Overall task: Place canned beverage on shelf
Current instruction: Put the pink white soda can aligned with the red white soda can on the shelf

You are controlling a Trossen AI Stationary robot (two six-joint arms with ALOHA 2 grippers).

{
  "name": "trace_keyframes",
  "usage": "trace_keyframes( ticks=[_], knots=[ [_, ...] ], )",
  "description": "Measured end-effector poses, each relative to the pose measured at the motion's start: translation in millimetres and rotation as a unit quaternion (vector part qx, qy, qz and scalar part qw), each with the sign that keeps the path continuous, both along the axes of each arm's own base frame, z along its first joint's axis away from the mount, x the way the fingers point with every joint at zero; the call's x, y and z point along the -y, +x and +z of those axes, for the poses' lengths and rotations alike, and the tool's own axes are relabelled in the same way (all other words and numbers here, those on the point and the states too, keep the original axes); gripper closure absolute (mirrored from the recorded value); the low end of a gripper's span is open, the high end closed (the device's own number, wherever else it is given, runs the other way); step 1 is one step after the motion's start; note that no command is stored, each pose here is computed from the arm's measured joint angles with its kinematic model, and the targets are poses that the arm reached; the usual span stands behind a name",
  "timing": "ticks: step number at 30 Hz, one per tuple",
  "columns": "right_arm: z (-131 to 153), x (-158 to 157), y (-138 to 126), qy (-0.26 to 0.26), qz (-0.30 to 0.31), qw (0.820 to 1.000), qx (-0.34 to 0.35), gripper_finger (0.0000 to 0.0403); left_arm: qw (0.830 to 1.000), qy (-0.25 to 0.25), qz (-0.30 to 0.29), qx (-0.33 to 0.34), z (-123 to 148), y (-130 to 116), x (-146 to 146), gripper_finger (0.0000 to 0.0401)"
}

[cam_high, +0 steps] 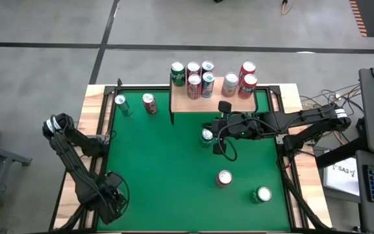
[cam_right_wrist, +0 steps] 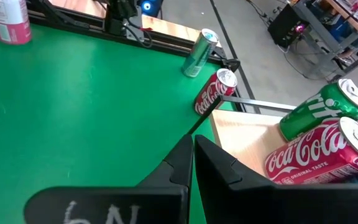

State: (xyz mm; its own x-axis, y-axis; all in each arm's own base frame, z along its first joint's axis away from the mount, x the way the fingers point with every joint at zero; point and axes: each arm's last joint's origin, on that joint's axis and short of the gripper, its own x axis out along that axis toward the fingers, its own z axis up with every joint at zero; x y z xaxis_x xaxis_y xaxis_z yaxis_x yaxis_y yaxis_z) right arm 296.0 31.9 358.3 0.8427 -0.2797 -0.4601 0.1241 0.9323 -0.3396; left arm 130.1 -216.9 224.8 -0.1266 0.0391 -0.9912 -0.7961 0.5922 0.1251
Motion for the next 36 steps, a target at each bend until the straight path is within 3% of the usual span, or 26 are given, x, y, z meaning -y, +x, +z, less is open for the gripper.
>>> trace_keyframes(
  ticks=[6, 9, 14, 20, 27, 31, 36],
  knots=[
    [0, 0, 0, 0.002, -0.001, 1.0, 0.0, 0.0394, 1.0, 0.0, -0.002, -0.001, -1, 1, -3, 0.0117],
    [0, -2, -1, 0.004, 0.001, 1.0, -0.001, 0.0394, 0.999, 0.018, 0.031, -0.001, 2, 5, -13, 0.0118],
    [0, -11, -2, 0.004, 0.017, 1.0, -0.001, 0.0394, 0.994, 0.035, 0.051, 0.088, 18, 22, -32, 0.0118],
    [-2, -18, -1, 0.019, 0.019, 1.0, 0.002, 0.0394, 0.974, 0.072, 0.042, 0.212, 51, 46, -62, 0.0118],
    [-21, -22, 20, 0.026, 0.013, 1.0, -0.011, 0.039, 0.962, 0.092, 0.016, 0.255, 83, 72, -98, 0.0118],
    [-34, -25, 36, 0.012, 0.021, 1.0, -0.016, 0.0362, 0.958, 0.095, 0.0, 0.27, 99, 83, -112, 0.0118],
    [-46, -29, 53, 0.021, 0.015, 1.0, -0.017, 0.0289, 0.953, 0.109, -0.021, 0.283, 113, 92, -122, 0.0118]
  ],
)
